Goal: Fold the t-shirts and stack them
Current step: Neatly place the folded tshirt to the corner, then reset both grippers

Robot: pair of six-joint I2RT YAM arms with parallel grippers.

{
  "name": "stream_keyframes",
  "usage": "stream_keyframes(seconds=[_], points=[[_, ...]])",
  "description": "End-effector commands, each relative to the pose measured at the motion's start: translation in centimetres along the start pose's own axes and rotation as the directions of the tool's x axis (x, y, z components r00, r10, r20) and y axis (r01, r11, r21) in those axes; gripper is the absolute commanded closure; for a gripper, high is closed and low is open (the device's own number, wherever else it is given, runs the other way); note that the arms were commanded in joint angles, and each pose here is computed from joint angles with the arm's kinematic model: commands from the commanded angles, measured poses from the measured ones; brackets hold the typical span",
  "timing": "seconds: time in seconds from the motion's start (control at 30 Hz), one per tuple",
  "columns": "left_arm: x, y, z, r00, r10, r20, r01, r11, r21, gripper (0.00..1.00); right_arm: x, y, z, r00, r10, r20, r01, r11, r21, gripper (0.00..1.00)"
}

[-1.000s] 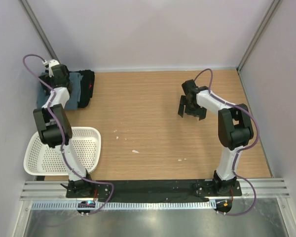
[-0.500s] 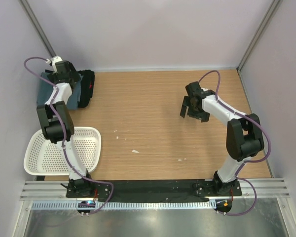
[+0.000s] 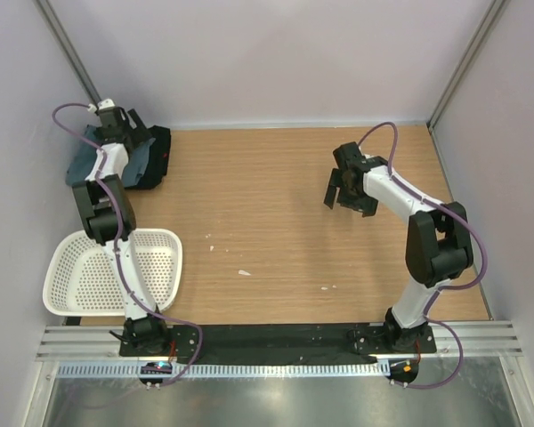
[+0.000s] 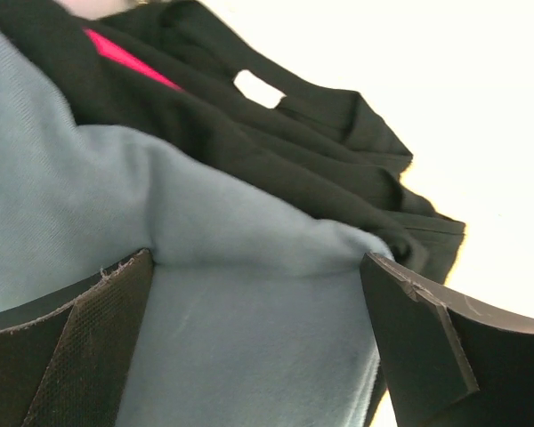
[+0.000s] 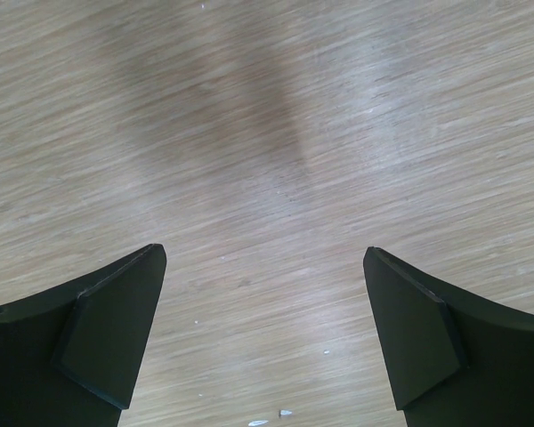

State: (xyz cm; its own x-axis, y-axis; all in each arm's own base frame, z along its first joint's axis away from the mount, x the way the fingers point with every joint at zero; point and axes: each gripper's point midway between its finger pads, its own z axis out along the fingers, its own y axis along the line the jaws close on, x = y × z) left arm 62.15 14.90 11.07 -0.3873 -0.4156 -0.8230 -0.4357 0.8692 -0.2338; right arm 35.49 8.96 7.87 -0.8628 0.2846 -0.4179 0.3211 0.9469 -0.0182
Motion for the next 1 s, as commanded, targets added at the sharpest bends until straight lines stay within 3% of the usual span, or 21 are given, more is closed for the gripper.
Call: stream_keyframes(seconds=[0.0, 0.17, 0.23, 0.27, 0.3, 0.37, 0.43, 0.53, 0.67, 0.73, 0.77, 0.83, 0.9, 0.97], points=[[2.1, -4.4, 0.1, 0.996, -0.025, -0.088, 0.041, 0.983, 0.181, 0.00, -1.2, 0.6, -0.7, 0.999, 0.019, 0.030, -0.019, 1.000, 0.006, 0.00], [2.7, -4.2, -0.5, 0.996, -0.014, -0.085, 0.025, 0.991, 0.131, 0.00, -1.2, 0.4, -1.0, 0.999, 0.007, 0.035, -0.007, 1.000, 0.003, 0.00], [0.9, -3.7, -2.8, 1.000, 0.001, -0.022, 0.001, 0.996, 0.089, 0.00, -1.6, 0.5, -1.9, 0.998, 0.003, 0.057, -0.002, 1.000, -0.021, 0.00], [2.5, -3.3, -2.7, 0.998, 0.005, -0.056, -0.001, 0.997, 0.078, 0.00, -1.7, 0.6, -1.9, 0.998, 0.004, 0.061, -0.003, 1.000, -0.023, 0.00], [-0.4, -3.8, -4.8, 1.000, -0.011, 0.024, 0.008, 0.995, 0.097, 0.00, -2.3, 0.9, -2.7, 0.997, 0.003, 0.084, 0.002, 0.999, -0.050, 0.00], [-0.5, -3.8, -6.8, 0.999, -0.018, 0.045, 0.013, 0.993, 0.115, 0.00, -3.4, 1.4, -4.0, 0.992, 0.008, 0.123, 0.003, 0.996, -0.090, 0.00], [-4.3, -5.0, -10.8, 0.988, -0.045, 0.147, 0.020, 0.986, 0.167, 0.00, -4.4, 1.8, -5.8, 0.986, 0.009, 0.166, 0.014, 0.991, -0.134, 0.00], [-7.0, -6.0, -15.3, 0.968, -0.086, 0.235, 0.035, 0.976, 0.213, 0.00, -5.6, 1.9, -8.8, 0.970, 0.026, 0.243, 0.024, 0.980, -0.198, 0.00], [-8.8, -7.8, -21.1, 0.949, -0.168, 0.268, 0.081, 0.948, 0.309, 0.00, -5.5, 1.3, -12.5, 0.945, 0.037, 0.325, 0.060, 0.957, -0.285, 0.00], [-7.0, -8.4, -23.0, 0.956, -0.189, 0.223, 0.103, 0.932, 0.346, 0.00, -4.7, 0.8, -13.4, 0.940, 0.039, 0.338, 0.070, 0.950, -0.304, 0.00], [-7.5, -9.3, -26.3, 0.950, -0.194, 0.244, 0.090, 0.921, 0.379, 0.00, -4.6, 0.2, -15.3, 0.925, 0.054, 0.376, 0.079, 0.941, -0.330, 0.00], [-4.8, -9.2, -28.6, 0.967, -0.172, 0.188, 0.091, 0.924, 0.372, 0.00, -3.9, -0.8, -16.4, 0.916, 0.064, 0.397, 0.081, 0.938, -0.337, 0.00], [-3.3, -9.4, -33.5, 0.973, -0.168, 0.158, 0.089, 0.906, 0.415, 0.00, -3.4, -2.2, -18.7, 0.888, 0.082, 0.453, 0.093, 0.932, -0.350, 0.00], [0.9, -8.1, -35.3, 0.989, -0.133, 0.059, 0.098, 0.910, 0.403, 0.00, -2.9, -3.2, -19.6, 0.873, 0.086, 0.480, 0.099, 0.932, -0.347, 0.00]])
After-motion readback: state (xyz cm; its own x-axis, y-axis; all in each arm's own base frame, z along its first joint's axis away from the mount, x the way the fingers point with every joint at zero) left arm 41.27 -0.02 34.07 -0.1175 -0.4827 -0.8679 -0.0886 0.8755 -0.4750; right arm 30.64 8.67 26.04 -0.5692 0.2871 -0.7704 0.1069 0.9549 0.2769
